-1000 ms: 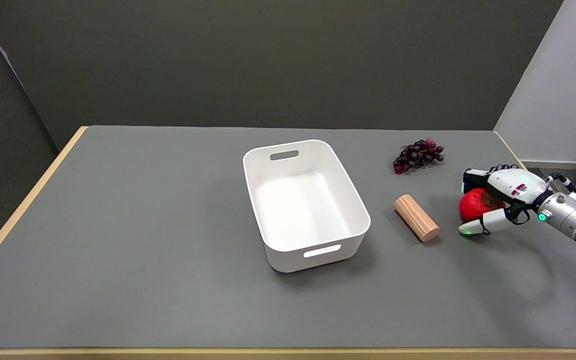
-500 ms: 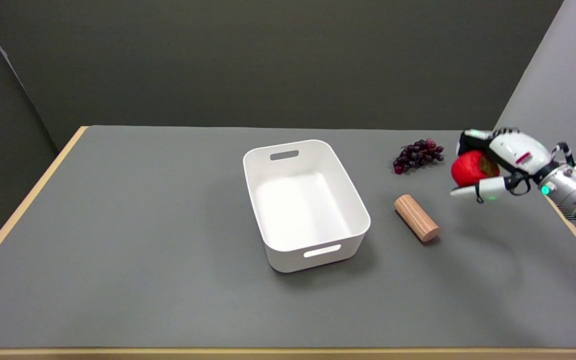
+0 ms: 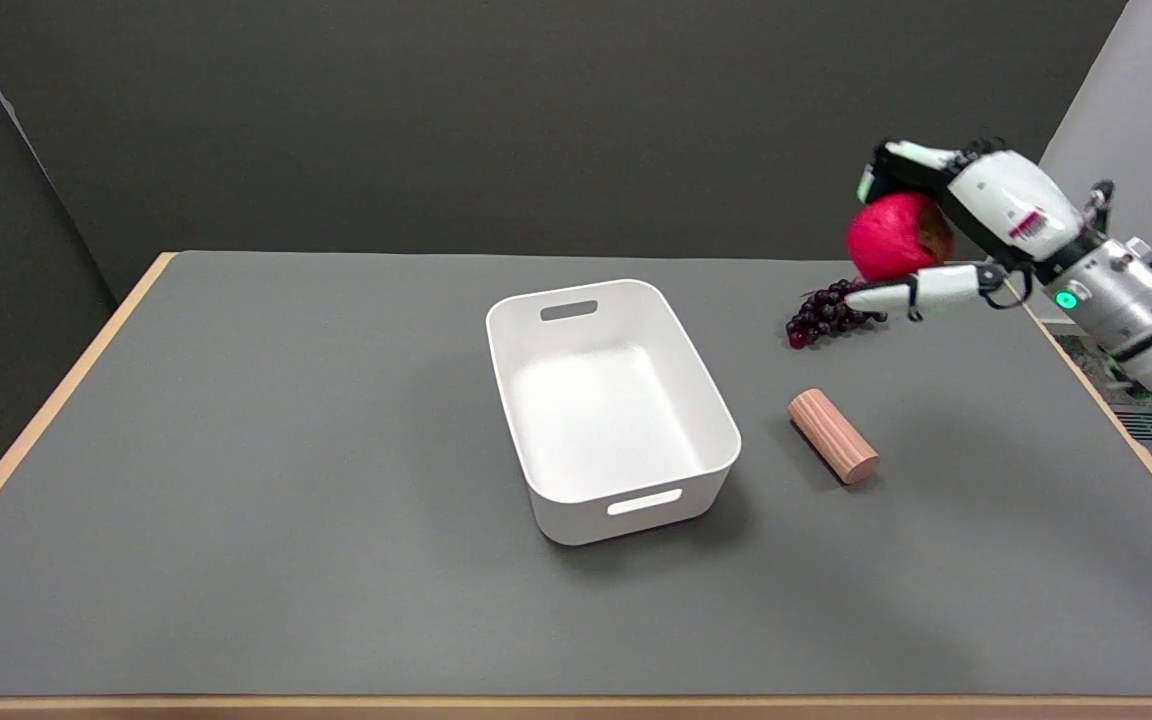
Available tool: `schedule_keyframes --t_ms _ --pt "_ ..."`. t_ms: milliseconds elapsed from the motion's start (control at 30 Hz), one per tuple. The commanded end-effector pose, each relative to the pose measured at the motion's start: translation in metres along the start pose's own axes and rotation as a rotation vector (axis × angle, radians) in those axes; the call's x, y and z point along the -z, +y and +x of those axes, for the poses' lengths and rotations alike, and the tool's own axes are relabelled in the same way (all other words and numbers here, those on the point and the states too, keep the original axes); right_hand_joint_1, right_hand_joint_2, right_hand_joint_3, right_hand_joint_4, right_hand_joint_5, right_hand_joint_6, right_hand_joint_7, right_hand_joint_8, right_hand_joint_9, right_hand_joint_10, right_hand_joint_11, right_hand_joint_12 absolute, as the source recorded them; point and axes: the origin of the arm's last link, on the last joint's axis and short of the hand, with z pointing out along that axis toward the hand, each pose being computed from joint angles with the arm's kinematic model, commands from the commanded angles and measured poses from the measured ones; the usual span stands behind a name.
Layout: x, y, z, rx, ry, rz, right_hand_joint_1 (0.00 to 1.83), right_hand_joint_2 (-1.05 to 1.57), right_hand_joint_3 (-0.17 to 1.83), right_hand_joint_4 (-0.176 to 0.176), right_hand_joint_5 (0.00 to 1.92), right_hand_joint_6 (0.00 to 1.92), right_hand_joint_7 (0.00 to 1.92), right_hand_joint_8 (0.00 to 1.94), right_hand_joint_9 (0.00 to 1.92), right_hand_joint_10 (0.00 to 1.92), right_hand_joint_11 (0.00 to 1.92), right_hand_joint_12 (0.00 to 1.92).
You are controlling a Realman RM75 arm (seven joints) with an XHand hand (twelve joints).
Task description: Pick up tomato.
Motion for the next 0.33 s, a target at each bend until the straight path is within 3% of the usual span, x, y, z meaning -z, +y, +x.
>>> schedule_keyframes --t_ms 33,333 --pt "-0.087 -0.109 0.008 -0.107 0.141 0.266 1.19 1.1 0.32 -0.127 0.59 1.48 0.87 1.37 0.83 1.46 0.84 1.92" --pt "-0.129 -0.179 -0.024 -0.147 0.081 0.359 1.19 1.1 0.32 -0.126 0.6 1.47 0.87 1.37 0.83 1.46 0.83 1.92"
